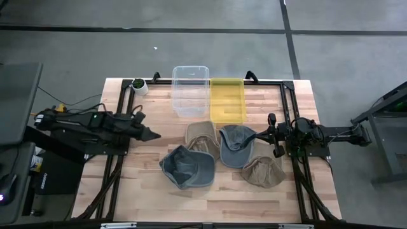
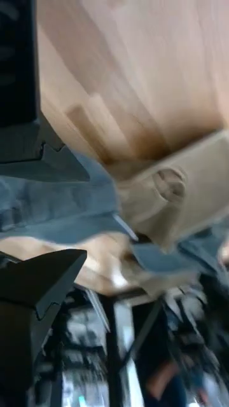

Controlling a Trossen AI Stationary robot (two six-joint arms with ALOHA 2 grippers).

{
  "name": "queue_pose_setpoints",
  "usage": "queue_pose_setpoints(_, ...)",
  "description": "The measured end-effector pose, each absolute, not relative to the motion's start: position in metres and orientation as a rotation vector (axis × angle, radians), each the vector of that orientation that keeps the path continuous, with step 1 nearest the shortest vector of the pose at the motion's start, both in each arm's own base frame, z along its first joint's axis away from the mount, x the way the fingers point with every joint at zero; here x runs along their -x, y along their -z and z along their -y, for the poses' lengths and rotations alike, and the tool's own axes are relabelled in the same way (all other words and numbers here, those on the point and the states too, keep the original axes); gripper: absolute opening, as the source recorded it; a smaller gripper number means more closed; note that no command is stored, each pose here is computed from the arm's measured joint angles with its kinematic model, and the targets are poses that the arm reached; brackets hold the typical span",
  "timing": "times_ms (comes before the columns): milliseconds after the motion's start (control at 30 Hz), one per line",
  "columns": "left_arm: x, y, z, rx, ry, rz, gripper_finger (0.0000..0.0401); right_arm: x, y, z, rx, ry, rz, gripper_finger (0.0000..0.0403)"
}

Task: Pick & Place hat
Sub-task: Put the bottom black cap into the transparent bin

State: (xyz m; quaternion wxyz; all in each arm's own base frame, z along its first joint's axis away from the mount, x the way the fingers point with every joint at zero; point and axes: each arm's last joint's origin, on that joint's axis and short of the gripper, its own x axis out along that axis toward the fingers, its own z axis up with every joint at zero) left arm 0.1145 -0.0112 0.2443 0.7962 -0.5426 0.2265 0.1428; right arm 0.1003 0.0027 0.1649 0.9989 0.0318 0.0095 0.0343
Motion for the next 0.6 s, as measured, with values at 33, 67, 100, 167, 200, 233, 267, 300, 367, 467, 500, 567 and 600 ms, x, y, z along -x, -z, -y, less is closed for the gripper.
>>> queue_pose_setpoints(33,-0.117,-0.245,0.012,1.176,-0.307,-0.526,0.0161,-0.100,-0.165,-0.003,-0.064,-0.068,-0.019,0.0005)
queue_pose_setpoints(67,-0.120,-0.246,0.013,1.186,-0.302,-0.559,0.0161,-0.100,-0.165,-0.003,-0.064,-0.068,-0.019,0.0005)
queue_pose_setpoints(100,-0.123,-0.246,0.014,1.199,-0.293,-0.585,0.0161,-0.100,-0.165,-0.003,-0.064,-0.069,-0.019,0.0005)
queue_pose_setpoints(167,-0.129,-0.244,0.016,1.218,-0.283,-0.627,0.0161,-0.100,-0.165,-0.003,-0.064,-0.069,-0.019,0.0005)
queue_pose_setpoints(200,-0.131,-0.243,0.017,1.222,-0.281,-0.655,0.0161,-0.100,-0.165,-0.003,-0.064,-0.069,-0.019,0.0005)
queue_pose_setpoints(233,-0.134,-0.240,0.018,1.222,-0.283,-0.683,0.0161,-0.100,-0.165,-0.003,-0.064,-0.068,-0.019,0.0005)
queue_pose_setpoints(267,-0.137,-0.237,0.018,1.220,-0.291,-0.710,0.0161,-0.100,-0.165,-0.003,-0.064,-0.069,-0.019,0.0005)
queue_pose_setpoints(300,-0.140,-0.234,0.019,1.216,-0.300,-0.736,0.0161,-0.100,-0.165,-0.003,-0.064,-0.069,-0.020,0.0005)
queue_pose_setpoints(367,-0.147,-0.229,0.021,1.218,-0.302,-0.799,0.0161,-0.100,-0.165,-0.003,-0.064,-0.069,-0.019,0.0005)
queue_pose_setpoints(467,-0.156,-0.222,0.024,1.227,-0.253,-0.881,0.0161,-0.100,-0.165,-0.003,-0.064,-0.068,-0.019,0.0005)
queue_pose_setpoints(500,-0.159,-0.220,0.025,1.225,-0.231,-0.904,0.0161,-0.100,-0.165,-0.003,-0.064,-0.069,-0.019,0.0005)
queue_pose_setpoints(567,-0.164,-0.217,0.027,1.225,-0.199,-0.948,0.0161,-0.100,-0.165,-0.003,-0.064,-0.069,-0.019,0.0005)
queue_pose_setpoints(600,-0.165,-0.215,0.028,1.222,-0.195,-0.968,0.0161,-0.100,-0.165,-0.003,-0.064,-0.069,-0.019,0.0005)
